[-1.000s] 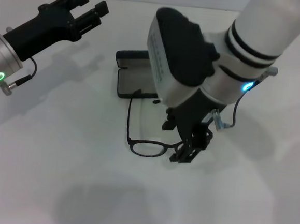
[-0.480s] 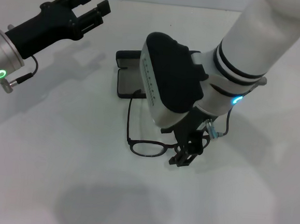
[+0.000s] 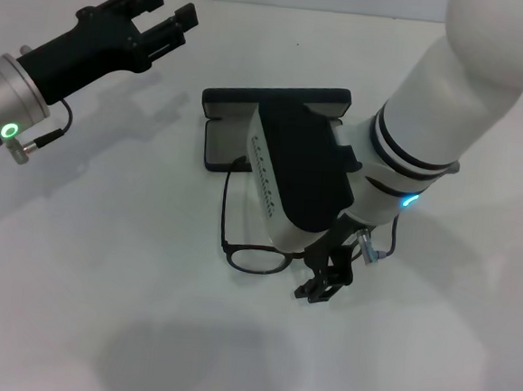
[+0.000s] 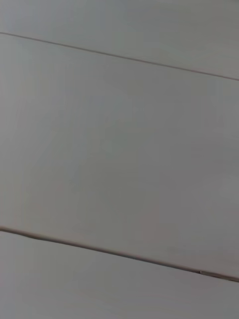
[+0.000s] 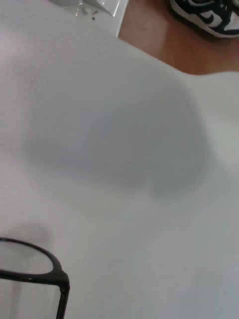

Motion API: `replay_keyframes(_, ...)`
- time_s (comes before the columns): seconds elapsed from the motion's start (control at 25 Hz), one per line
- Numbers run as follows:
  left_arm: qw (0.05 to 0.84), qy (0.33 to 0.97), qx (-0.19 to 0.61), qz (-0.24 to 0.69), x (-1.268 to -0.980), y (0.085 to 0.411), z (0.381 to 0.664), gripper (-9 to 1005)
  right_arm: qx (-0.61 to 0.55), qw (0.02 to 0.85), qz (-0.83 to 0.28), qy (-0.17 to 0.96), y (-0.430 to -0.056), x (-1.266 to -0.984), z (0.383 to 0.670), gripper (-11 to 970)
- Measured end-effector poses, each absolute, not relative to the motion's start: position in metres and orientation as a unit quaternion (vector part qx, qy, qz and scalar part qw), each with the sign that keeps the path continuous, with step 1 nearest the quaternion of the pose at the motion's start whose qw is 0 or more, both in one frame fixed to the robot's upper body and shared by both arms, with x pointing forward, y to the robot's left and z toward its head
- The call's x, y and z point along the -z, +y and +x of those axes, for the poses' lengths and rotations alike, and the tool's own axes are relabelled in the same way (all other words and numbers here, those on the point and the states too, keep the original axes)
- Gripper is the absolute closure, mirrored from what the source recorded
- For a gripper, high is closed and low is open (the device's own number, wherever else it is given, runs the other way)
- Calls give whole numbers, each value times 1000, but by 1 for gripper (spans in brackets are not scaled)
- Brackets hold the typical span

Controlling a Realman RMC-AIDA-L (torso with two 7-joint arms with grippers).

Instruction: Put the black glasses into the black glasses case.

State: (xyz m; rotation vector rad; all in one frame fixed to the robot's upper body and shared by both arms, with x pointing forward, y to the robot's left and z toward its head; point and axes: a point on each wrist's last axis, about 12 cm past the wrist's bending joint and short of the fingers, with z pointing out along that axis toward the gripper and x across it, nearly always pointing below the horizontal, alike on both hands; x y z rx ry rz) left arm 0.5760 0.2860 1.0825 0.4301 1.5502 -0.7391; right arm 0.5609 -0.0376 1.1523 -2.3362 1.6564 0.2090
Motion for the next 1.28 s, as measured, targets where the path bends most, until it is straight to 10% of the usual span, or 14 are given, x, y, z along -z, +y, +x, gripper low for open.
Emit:
replay_keyframes(0.44,630,679,324,193,-1082,284,576,357,-78,145,-801,576,-42,-1147,559,373)
replay_keyframes(0.88,629,678,326,193,-1081,283,575,358,-87,160,-791,584,-48,-1150,562,765)
replay_keyframes(1.28,658,620,364,224,-1090,287,554,358,-192,279,-733,590,-139,-1171,560,855)
